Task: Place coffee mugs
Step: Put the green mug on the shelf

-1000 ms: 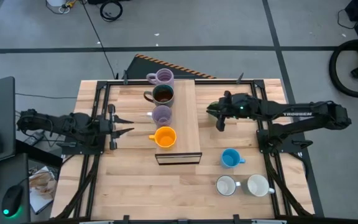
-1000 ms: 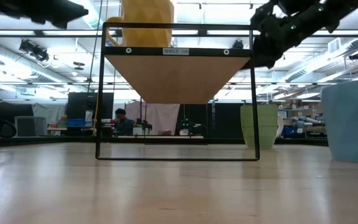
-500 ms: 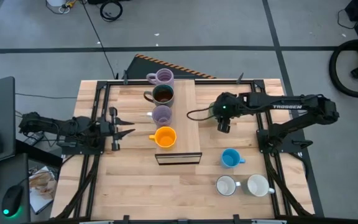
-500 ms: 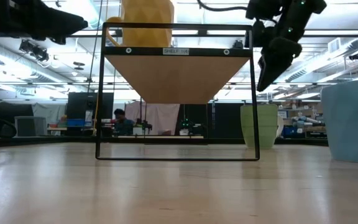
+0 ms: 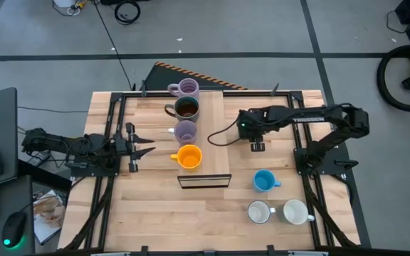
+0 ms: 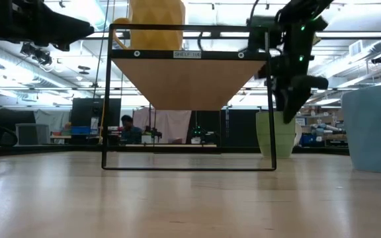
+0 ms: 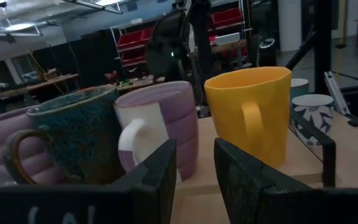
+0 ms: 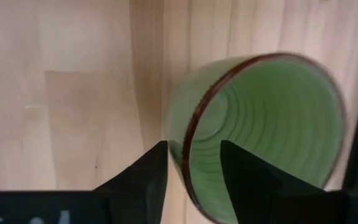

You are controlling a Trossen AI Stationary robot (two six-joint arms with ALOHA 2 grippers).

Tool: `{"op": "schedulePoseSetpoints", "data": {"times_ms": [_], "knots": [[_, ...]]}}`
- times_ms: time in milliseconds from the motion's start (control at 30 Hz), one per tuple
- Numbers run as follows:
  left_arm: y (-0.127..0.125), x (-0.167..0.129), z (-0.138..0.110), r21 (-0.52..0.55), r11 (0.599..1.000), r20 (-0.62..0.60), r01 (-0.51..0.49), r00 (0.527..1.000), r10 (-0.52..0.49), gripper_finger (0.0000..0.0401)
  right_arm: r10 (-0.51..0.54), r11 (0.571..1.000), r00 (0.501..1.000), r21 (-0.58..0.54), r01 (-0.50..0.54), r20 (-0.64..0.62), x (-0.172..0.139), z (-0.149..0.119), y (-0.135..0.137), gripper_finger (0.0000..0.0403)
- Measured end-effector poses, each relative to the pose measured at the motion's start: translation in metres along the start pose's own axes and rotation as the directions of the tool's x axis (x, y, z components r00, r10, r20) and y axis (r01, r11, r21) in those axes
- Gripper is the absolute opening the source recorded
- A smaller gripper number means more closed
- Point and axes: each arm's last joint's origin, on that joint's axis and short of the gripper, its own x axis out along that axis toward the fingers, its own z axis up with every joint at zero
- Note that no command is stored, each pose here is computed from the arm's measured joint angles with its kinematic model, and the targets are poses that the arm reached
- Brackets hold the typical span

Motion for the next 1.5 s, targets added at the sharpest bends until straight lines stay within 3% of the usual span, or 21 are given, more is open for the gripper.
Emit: {"op": "schedulePoseSetpoints", "data": {"times_ms": [233,467,700,1133,1233,1500], "knots": [[0.003,0.0,0.002,0.066,0.993,0.007,-0.095,0.995,0.095,0.0114,0.045,0.998,0.996,0.044,-0.042,-0.072,0.022,0.0,-0.009,0.0088],[0.003,0.0,0.002,0.09,0.991,0.005,-0.099,0.995,0.099,0.0114,0.043,0.996,0.997,0.08,-0.037,-0.071,0.021,-0.004,-0.017,0.0026],[0.003,0.0,0.002,0.119,0.988,0.004,-0.098,0.995,0.099,0.0114,0.04,0.989,0.999,0.143,-0.035,-0.033,-0.016,0.009,-0.033,0.0027],[0.003,0.0,0.002,0.129,0.987,0.005,-0.099,0.995,0.099,0.0114,-0.083,0.984,0.978,0.17,0.05,0.192,-0.109,0.041,-0.071,0.0035],[0.004,0.0,0.003,0.108,0.989,0.016,-0.103,0.995,0.102,0.0114,-0.066,0.986,0.97,0.167,0.027,0.234,-0.121,0.052,-0.078,0.0035],[0.004,0.0,0.004,0.083,0.991,0.022,-0.105,0.994,0.103,0.0114,-0.017,0.996,0.984,0.085,0.002,0.177,-0.125,0.093,-0.096,0.0035]]}}
